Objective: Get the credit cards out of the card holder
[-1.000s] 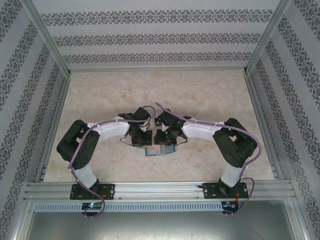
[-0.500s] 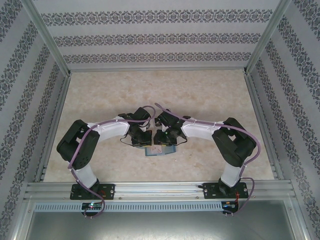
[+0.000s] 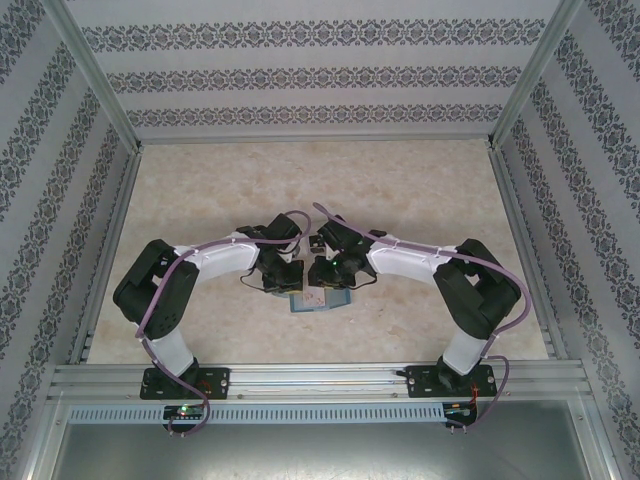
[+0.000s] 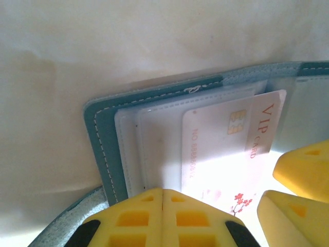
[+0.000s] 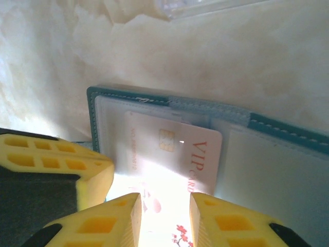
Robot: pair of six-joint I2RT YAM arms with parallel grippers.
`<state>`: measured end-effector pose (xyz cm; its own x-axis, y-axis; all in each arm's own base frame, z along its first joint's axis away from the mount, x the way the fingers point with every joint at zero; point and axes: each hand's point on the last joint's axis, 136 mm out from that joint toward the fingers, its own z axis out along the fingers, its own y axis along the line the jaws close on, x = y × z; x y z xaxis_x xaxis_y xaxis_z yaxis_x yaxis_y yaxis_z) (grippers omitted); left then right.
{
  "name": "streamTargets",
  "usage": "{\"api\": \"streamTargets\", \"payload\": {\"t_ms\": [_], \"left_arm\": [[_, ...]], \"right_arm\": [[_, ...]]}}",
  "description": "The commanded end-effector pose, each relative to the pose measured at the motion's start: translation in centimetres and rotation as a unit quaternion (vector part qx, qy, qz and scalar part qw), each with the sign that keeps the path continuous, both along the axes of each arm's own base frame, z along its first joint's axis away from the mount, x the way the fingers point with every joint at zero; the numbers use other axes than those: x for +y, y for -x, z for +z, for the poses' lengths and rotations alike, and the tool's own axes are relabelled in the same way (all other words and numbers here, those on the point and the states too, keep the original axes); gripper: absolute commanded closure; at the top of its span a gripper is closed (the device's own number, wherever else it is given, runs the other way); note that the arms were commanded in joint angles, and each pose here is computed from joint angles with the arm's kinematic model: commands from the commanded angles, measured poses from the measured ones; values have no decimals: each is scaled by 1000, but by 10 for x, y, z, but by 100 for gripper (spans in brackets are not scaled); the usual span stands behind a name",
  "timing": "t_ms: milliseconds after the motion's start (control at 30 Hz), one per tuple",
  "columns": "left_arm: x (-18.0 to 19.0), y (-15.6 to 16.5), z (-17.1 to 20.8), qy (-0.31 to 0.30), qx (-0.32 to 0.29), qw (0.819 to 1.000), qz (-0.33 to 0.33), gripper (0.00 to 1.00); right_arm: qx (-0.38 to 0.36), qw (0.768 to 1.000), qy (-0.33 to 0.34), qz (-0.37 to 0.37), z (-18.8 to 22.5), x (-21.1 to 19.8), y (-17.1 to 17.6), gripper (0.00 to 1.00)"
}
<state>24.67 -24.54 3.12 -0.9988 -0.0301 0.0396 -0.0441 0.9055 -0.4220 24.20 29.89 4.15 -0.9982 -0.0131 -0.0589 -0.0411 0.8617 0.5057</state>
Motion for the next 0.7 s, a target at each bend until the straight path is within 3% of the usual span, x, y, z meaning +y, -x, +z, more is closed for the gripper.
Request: {"api": "streamTargets", "payload": {"t_ms": [0, 300, 667], "left_arm": [[-5, 0, 16, 0, -14, 1000, -16, 100], [-15, 5, 7, -9, -1, 999, -32, 100], [3, 16, -17, -62, 29, 997, -45, 100]], "right_arm": [[9, 1000, 3, -1, -5, -7, 3, 69], [22, 1000, 14, 2, -20, -9, 5, 69], [32, 999, 10, 8, -25, -8, 9, 69]]}}
